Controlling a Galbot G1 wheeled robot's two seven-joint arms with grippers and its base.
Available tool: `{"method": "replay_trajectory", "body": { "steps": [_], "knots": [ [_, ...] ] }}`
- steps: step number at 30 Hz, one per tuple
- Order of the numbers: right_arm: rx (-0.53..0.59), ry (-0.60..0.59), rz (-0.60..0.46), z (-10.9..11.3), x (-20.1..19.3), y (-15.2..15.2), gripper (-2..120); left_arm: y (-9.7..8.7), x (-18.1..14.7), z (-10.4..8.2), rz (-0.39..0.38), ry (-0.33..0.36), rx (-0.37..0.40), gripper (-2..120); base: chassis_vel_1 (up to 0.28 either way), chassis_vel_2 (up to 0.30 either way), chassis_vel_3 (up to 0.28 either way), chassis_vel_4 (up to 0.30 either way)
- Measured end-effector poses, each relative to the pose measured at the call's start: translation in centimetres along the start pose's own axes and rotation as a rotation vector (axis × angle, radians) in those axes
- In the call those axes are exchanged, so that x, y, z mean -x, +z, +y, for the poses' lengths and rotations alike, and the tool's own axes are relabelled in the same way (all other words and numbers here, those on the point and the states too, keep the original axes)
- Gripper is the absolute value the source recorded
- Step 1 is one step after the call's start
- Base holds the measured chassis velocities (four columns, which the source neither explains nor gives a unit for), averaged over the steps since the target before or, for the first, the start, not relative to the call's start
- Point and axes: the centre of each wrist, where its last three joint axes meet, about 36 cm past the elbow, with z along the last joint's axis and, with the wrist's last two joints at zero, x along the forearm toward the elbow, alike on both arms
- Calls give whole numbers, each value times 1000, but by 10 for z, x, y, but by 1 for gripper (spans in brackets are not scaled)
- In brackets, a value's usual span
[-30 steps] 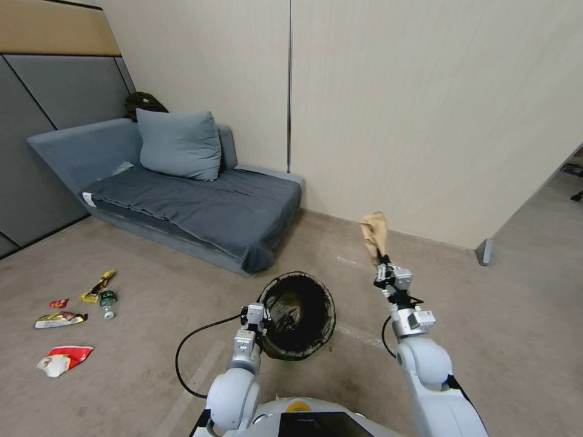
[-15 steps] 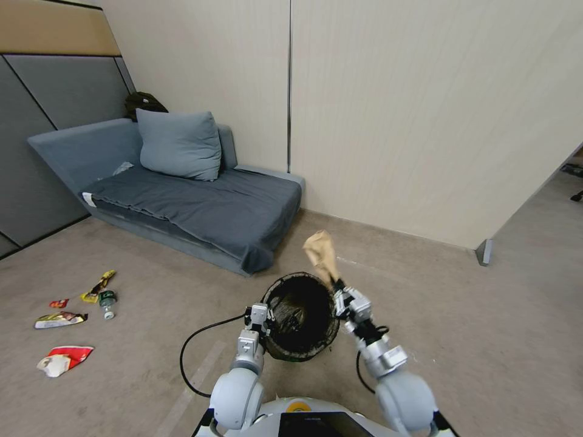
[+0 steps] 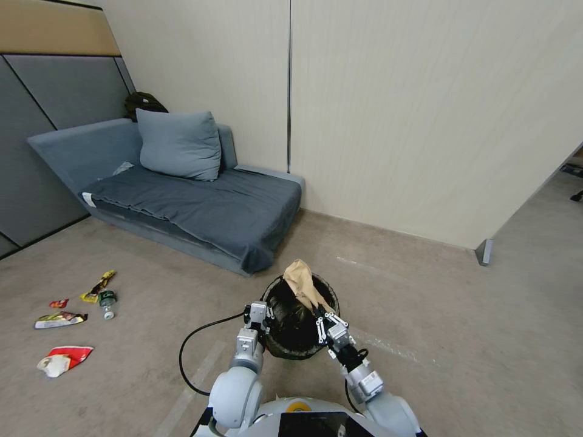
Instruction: Pick up the trash bin, then pick up the garbage from the floor and place it into the trash bin.
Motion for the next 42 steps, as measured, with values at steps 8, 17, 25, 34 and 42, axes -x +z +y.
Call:
{"method": "replay_trajectory", "body": {
  "steps": [8, 17, 25, 34, 42],
  "knots": [
    [1, 1, 29, 8, -1, 16, 0, -1, 0, -3, -1, 3, -4, 1, 0, 0, 0, 0],
    [-5, -2, 47, 16, 2, 24, 26, -2, -1, -6, -2, 12, -6, 1, 0, 0, 0, 0],
    [-12, -5, 51, 19, 2, 25, 57, 0, -1, -8, -2, 19, -7, 1, 0, 0, 0, 0],
    [-17, -5, 48, 19, 3, 23, 88, 0, -1, -8, -3, 22, -3, 1, 0, 0, 0, 0],
    [-25, -8, 38, 19, 2, 17, 100, -1, -2, -8, -6, 24, -3, 1, 0, 0, 0, 0]
  ]
}}
